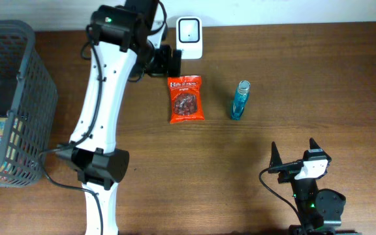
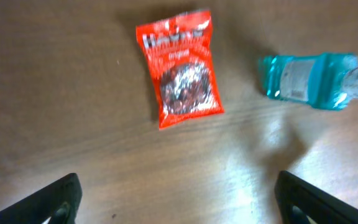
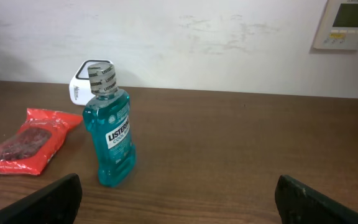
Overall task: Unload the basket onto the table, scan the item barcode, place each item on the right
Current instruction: 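Release the red bag on the table and lift the left gripper, then reach into the basket and grasp the beige snack bag with left gripper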
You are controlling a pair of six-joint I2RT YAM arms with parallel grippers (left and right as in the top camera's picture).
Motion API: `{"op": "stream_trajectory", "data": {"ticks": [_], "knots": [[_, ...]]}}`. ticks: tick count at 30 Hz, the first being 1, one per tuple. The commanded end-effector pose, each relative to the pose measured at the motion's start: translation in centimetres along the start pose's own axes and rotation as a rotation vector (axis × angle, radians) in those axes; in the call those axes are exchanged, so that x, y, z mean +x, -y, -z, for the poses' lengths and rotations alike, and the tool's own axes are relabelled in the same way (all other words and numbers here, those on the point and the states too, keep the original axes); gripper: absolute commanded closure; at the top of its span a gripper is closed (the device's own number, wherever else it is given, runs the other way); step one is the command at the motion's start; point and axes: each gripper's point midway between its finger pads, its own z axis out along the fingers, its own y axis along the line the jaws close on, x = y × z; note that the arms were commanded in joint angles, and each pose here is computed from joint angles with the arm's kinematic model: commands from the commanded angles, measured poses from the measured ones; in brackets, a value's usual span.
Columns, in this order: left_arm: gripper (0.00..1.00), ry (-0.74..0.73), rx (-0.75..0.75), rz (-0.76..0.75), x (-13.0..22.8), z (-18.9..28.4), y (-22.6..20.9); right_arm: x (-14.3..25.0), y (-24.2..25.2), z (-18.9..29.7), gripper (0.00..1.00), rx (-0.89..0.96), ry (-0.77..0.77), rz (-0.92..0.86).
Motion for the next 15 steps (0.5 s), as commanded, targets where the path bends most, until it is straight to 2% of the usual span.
{"op": "stream_trajectory", "data": {"ticks": [1, 5, 8, 11, 15], "knots": [[0.01, -0.035, 0.010, -0.021, 0.9, -0.4, 0.6, 0.3, 0.2, 0.0, 0.02, 0.011, -0.004, -0.005], [0.01, 0.035, -0.010, 0.013, 0.3, 2.1, -1.3, 0.3, 0.2, 0.0, 0.02, 0.011, -0.003, -0.005], [0.01, 0.171, -0.066, 0.079, -0.8, 6.6, -5.1, 0.3, 0.2, 0.0, 0.02, 0.011, -0.004, -0.005], [0.01, 0.440, -0.157, 0.190, -3.1, 13.6, -11.3, 0.3, 0.2, 0.0, 0.02, 0.011, -0.004, -0.005], [0.01, 0.712, -0.246, 0.292, -6.0, 19.8, -18.1, 0.3, 0.2, 0.0, 0.02, 0.011, -0.003, -0.005]]}}
